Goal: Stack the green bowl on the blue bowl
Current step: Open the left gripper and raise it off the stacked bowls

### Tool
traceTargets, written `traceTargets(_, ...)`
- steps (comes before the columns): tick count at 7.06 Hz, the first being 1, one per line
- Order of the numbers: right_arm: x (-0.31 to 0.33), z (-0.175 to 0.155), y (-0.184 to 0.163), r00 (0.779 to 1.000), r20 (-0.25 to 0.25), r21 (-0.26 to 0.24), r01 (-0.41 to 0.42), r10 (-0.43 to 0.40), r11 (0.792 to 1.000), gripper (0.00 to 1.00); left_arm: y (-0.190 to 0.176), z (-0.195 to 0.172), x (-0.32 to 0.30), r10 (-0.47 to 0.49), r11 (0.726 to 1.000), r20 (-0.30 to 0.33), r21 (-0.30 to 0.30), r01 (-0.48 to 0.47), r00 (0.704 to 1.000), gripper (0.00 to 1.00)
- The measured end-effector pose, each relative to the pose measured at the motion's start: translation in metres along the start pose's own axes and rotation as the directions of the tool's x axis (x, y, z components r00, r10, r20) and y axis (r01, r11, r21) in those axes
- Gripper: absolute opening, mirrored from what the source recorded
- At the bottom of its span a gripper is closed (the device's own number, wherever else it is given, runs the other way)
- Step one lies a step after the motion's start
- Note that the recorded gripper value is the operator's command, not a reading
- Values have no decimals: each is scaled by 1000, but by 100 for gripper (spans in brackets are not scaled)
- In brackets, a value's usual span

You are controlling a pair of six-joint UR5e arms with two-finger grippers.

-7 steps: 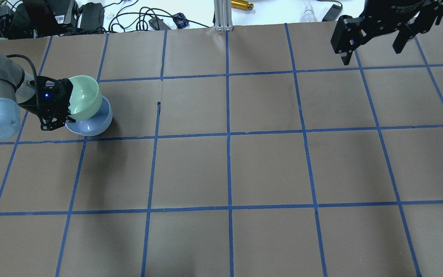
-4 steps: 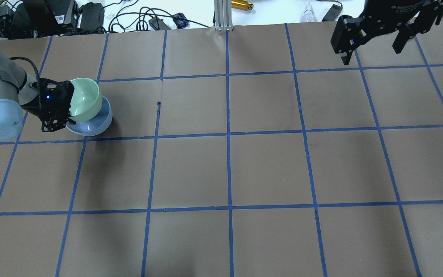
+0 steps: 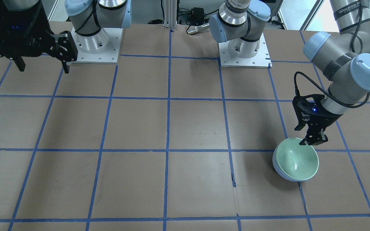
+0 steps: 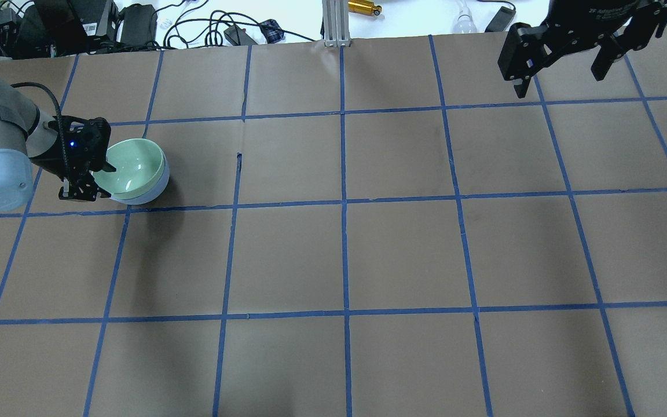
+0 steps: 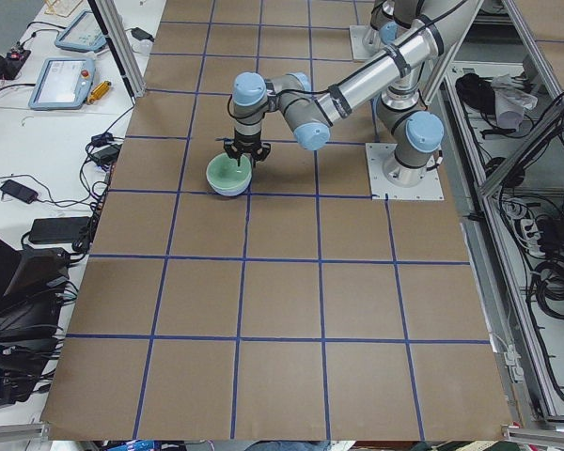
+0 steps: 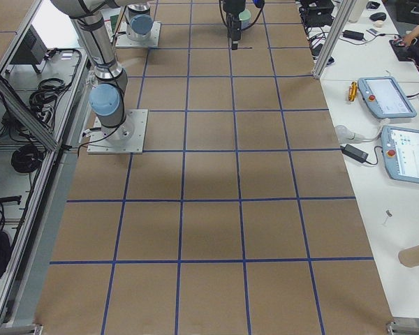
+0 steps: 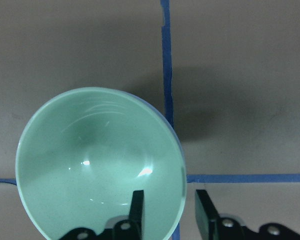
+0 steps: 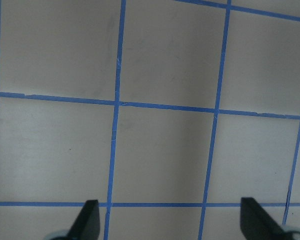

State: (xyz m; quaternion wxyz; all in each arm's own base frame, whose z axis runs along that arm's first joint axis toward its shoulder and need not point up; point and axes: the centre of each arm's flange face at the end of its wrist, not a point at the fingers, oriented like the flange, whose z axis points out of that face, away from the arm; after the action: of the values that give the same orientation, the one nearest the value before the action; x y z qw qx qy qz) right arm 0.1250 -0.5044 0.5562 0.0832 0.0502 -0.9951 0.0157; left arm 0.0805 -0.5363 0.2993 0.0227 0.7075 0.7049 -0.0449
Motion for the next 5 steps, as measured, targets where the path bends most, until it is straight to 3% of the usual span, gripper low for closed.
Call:
traceTargets(2,0,0,0,1000,0,0,0,0,1000,100,-11,-18,3,-68,998,6,18,68,998,84)
traceTargets(5,0,0,0,1000,0,0,0,0,1000,100,-69,-63,6,-238,970,-14,50,238,971,84)
